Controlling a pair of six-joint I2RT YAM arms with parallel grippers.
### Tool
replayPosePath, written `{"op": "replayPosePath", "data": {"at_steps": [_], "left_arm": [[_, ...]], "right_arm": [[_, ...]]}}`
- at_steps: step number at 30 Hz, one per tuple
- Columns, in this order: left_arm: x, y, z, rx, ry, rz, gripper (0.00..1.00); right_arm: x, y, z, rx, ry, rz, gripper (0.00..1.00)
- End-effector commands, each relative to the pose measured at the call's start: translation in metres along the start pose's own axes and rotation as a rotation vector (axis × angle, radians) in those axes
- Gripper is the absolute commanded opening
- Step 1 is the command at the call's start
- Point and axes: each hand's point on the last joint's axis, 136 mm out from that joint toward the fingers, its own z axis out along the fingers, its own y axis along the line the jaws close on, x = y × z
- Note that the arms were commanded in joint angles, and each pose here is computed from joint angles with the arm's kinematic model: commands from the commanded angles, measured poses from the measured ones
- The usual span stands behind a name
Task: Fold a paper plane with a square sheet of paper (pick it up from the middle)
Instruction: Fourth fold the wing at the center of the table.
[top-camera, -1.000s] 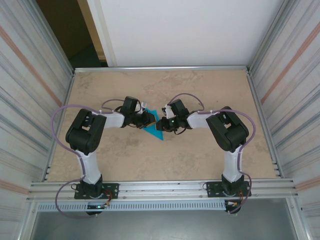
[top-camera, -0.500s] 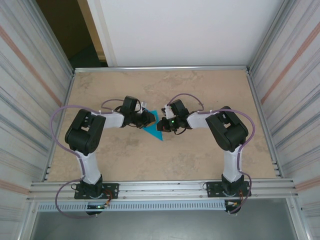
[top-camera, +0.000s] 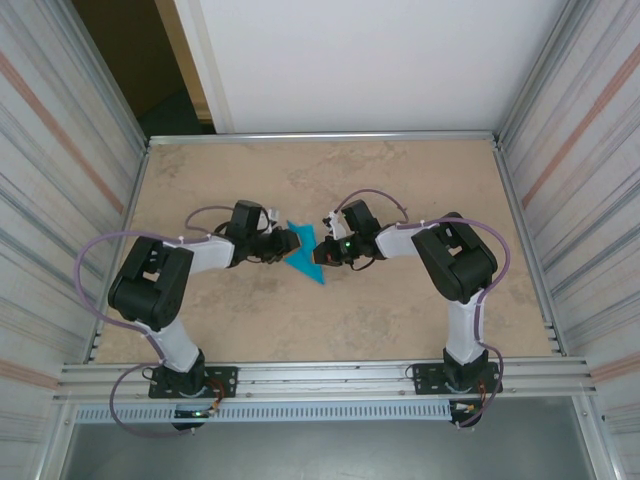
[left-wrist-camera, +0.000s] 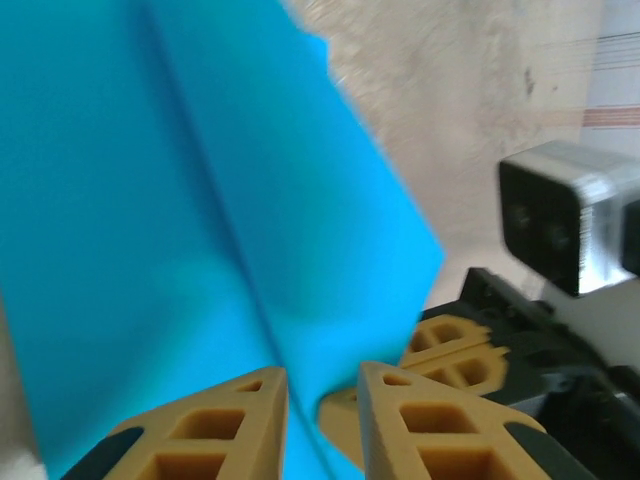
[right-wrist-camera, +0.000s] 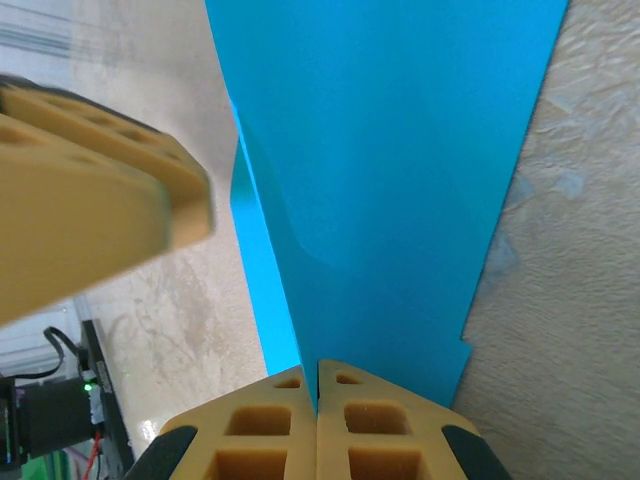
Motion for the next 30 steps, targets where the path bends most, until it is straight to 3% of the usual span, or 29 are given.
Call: {"op": "replayPosePath", "data": {"at_steps": [1, 12, 30], "left_arm": [[-0.005, -0.010, -0.006, 0.042, -0.030, 0.012, 0.27], [-0.004, -0.014, 0.006, 0.066, 0.005, 0.014, 0.30], [0.002, 0.003, 0.020, -0.089, 0.051, 0.031, 0.45]], "right_arm": [[0.007, -0.004, 0.001, -0.035, 0.028, 0.019, 0.02], [0.008, -0.009, 0.003, -0.077, 0.039, 0.091, 0.03], [0.010, -0.019, 0.003, -0.076, 0.042, 0.130, 0.03]]}}
